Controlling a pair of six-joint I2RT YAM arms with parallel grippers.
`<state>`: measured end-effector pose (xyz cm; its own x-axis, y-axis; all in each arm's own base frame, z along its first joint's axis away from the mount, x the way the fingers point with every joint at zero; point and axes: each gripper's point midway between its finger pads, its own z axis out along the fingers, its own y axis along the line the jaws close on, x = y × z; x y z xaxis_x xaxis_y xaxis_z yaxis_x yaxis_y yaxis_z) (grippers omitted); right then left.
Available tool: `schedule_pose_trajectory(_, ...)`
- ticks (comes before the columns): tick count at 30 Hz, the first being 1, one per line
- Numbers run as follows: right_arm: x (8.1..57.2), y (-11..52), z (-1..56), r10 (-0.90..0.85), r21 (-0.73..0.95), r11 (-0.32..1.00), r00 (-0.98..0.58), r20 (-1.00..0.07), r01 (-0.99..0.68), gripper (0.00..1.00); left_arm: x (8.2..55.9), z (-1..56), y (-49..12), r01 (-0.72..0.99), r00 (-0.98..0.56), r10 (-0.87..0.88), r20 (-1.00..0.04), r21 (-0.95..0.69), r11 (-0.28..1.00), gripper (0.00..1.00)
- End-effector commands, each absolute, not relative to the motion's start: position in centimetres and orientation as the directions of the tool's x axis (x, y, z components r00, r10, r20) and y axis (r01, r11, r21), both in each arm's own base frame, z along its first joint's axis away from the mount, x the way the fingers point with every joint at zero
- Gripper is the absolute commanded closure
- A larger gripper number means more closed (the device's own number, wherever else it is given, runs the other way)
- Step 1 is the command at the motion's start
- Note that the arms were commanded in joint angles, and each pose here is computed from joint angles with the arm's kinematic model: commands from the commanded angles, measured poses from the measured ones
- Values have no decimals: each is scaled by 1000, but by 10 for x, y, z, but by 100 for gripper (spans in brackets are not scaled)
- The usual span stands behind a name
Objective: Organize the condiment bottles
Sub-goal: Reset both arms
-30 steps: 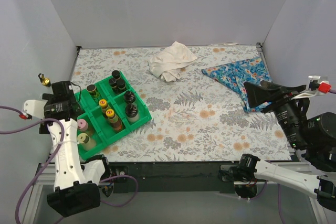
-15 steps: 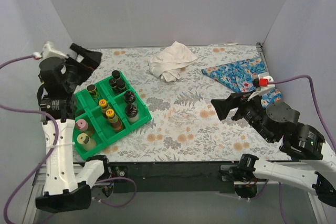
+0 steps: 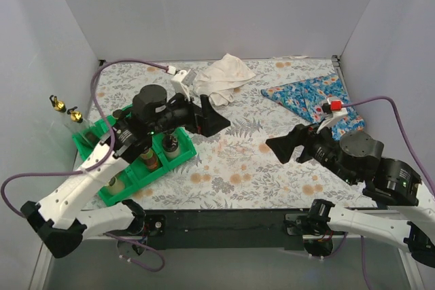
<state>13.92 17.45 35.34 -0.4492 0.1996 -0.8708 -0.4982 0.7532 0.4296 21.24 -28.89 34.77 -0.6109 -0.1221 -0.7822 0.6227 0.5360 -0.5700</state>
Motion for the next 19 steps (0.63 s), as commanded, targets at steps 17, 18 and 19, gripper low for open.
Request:
schedule_pose_trajectory(17, 127, 149, 403, 353, 513, 674, -378, -856, -532, 1, 151, 413, -261, 792, -464, -272, -843, -533, 298, 2)
schedule_pose_trajectory(18, 127, 148, 403, 354, 512, 674, -376, -856, -532, 1, 150, 416, -260, 795, -460, -277, -844, -530, 294, 2)
schedule_pose_trajectory(19, 127, 147, 403, 355, 512, 675, -375, -856, -531, 1, 149, 418, -260, 797, -457, -281, -844, -529, 292, 2)
